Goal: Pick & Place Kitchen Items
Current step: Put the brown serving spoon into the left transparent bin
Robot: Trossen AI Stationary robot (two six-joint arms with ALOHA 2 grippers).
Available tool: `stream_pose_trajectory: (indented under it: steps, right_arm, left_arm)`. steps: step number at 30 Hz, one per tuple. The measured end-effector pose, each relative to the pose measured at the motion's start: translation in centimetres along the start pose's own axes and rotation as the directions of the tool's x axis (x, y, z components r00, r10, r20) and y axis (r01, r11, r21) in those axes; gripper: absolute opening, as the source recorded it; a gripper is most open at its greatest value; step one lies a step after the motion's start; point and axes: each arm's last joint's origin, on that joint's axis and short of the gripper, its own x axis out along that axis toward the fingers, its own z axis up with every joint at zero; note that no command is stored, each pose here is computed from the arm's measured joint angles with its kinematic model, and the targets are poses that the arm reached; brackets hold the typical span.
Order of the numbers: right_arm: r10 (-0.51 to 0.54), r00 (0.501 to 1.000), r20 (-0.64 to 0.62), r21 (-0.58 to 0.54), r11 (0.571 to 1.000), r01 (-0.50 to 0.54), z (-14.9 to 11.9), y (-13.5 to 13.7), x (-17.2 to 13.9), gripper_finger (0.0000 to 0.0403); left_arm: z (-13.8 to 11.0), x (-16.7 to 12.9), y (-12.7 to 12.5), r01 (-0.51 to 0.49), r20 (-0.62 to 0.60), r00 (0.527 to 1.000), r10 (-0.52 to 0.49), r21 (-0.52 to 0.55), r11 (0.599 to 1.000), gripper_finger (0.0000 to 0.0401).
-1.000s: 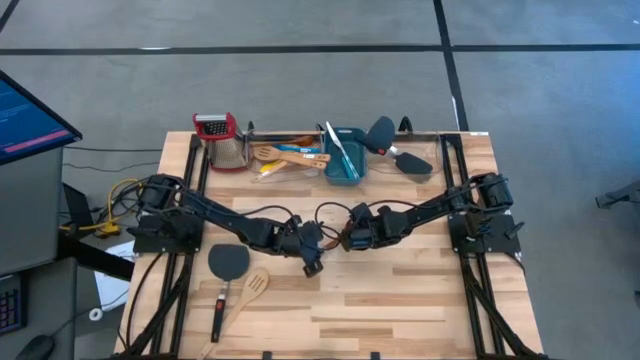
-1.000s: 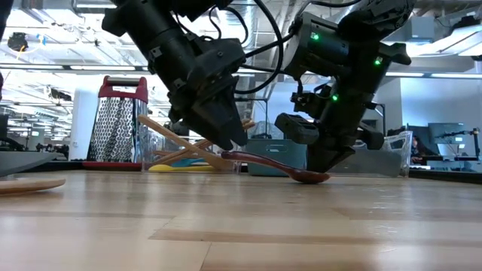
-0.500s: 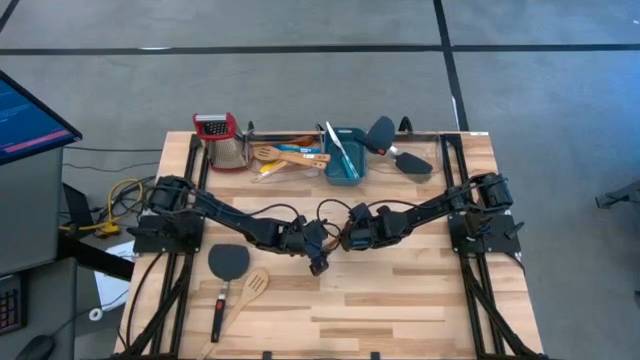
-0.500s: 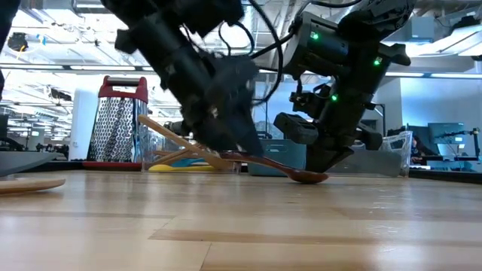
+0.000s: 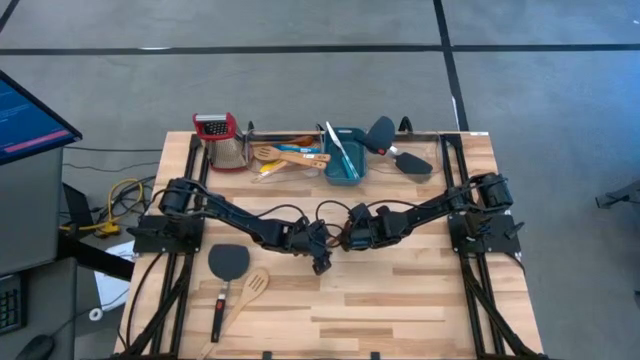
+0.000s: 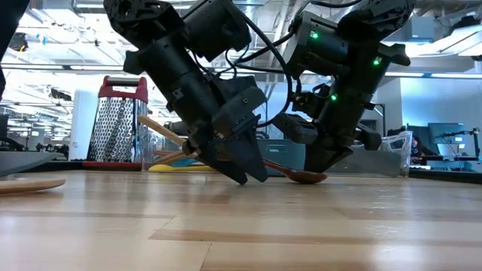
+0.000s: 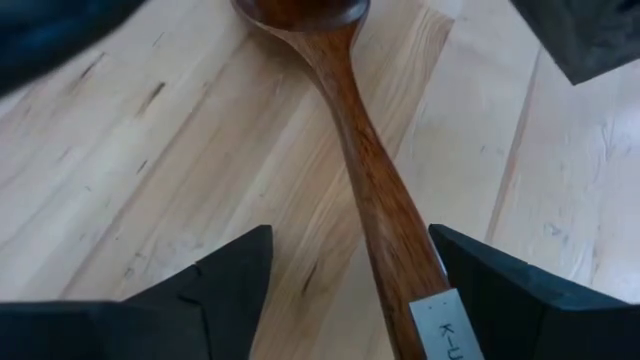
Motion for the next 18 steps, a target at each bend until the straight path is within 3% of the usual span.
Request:
stream_pose_trajectory:
  steps: [18]
  right_arm:
    - [-0.001,1.000,0.000,-0.001,1.000,0.001,0.00,0.00,-0.02,0.0000]
  left_arm:
    - [0.12,-0.06,-0.38,0.030,0.022,0.999,-0.030,-0.005,1.000,0.0189]
